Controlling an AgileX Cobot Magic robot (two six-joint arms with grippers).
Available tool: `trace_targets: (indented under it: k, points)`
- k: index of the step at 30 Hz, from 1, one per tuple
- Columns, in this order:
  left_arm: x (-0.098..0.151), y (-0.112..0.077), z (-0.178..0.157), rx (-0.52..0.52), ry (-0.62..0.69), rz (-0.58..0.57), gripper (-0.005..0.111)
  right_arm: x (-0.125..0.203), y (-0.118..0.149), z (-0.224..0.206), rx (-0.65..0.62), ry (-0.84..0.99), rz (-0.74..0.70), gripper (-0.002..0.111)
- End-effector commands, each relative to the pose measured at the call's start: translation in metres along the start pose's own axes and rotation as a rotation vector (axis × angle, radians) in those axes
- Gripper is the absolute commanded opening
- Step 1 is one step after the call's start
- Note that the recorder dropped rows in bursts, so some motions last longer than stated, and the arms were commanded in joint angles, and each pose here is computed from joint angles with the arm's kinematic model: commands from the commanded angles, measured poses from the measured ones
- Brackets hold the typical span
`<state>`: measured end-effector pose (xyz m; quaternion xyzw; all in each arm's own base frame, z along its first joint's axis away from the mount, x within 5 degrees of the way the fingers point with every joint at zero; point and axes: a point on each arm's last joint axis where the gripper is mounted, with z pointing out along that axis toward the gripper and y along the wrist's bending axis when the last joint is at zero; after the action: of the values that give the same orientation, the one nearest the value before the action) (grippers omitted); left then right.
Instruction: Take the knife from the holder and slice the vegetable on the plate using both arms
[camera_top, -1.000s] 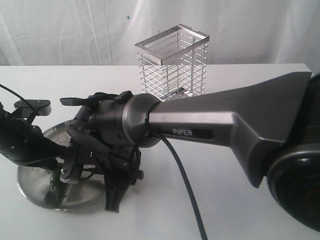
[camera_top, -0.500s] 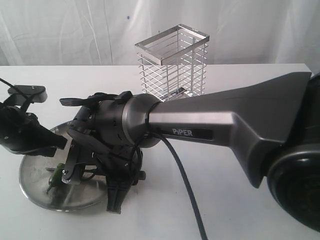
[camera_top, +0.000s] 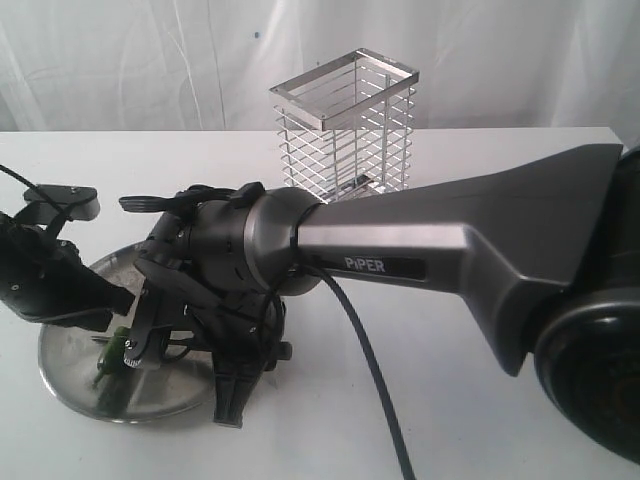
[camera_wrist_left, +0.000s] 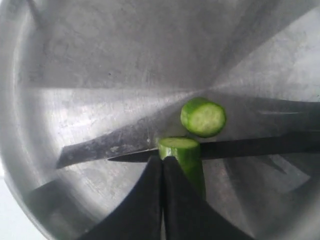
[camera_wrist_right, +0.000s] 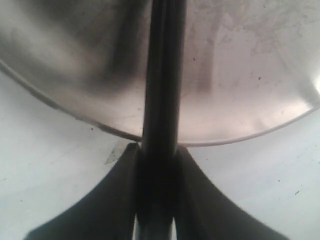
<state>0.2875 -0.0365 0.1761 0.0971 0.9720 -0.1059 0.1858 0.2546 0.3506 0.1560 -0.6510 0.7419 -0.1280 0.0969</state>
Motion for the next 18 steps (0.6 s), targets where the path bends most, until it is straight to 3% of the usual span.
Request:
trace_targets:
  k: [1, 8, 10, 14, 18]
  points:
    - [0.004, 0.003, 0.017, -0.002, 0.045, -0.004, 0.0, 0.003, -0.004, -0.002, 0.003, 0.017, -0.004, 0.0]
    - [0.011, 0.011, 0.048, -0.012, 0.111, 0.007, 0.0, 0.007, -0.003, -0.002, -0.006, 0.061, -0.005, 0.0]
    - [0.008, 0.009, 0.041, -0.017, 0.082, 0.012, 0.0, 0.009, -0.002, -0.002, -0.011, 0.083, -0.006, 0.0]
    - [-0.002, -0.001, -0.005, -0.013, -0.036, 0.044, 0.0, 0.007, -0.002, -0.003, -0.022, 0.063, 0.011, 0.0]
    - [0.007, -0.008, -0.019, 0.029, 0.01, 0.055, 0.0, -0.002, -0.006, -0.012, -0.032, 0.003, 0.042, 0.0]
